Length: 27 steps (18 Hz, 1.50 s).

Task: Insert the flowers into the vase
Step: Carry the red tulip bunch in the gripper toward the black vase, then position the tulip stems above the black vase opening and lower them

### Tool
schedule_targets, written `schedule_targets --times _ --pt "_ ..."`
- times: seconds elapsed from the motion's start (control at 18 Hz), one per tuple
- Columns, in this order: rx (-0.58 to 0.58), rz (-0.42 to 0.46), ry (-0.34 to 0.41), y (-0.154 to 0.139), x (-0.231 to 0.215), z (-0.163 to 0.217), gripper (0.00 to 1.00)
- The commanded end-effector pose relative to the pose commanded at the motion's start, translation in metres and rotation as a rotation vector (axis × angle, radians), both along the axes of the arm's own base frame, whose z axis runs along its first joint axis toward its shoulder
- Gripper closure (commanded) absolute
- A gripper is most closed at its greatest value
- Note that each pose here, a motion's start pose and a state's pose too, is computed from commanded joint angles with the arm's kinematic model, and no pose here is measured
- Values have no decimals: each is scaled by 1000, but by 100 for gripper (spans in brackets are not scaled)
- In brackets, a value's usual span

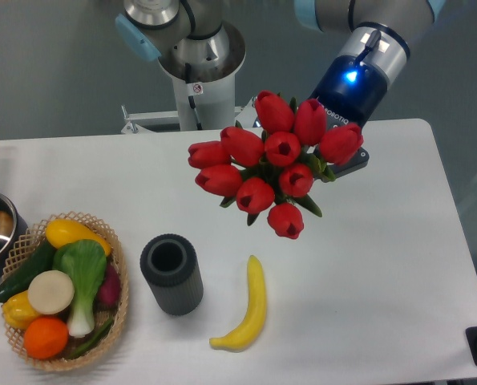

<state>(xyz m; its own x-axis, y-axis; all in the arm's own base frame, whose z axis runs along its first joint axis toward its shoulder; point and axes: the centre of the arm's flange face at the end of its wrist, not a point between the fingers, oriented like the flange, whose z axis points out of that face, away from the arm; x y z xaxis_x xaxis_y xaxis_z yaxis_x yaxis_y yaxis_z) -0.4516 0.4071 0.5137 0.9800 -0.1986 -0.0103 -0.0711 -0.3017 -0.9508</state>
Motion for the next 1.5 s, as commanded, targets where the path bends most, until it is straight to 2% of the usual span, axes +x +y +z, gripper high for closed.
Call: schedule_targets --times 0.72,1.06,1.22,1.5 --pt "1 -19 10 12 5 -4 82" --pt "5 -64 9 34 15 -17 82" --pt "24 -120 15 59 32 -23 82" --pt "126 -201 -81 72 40 -38 82"
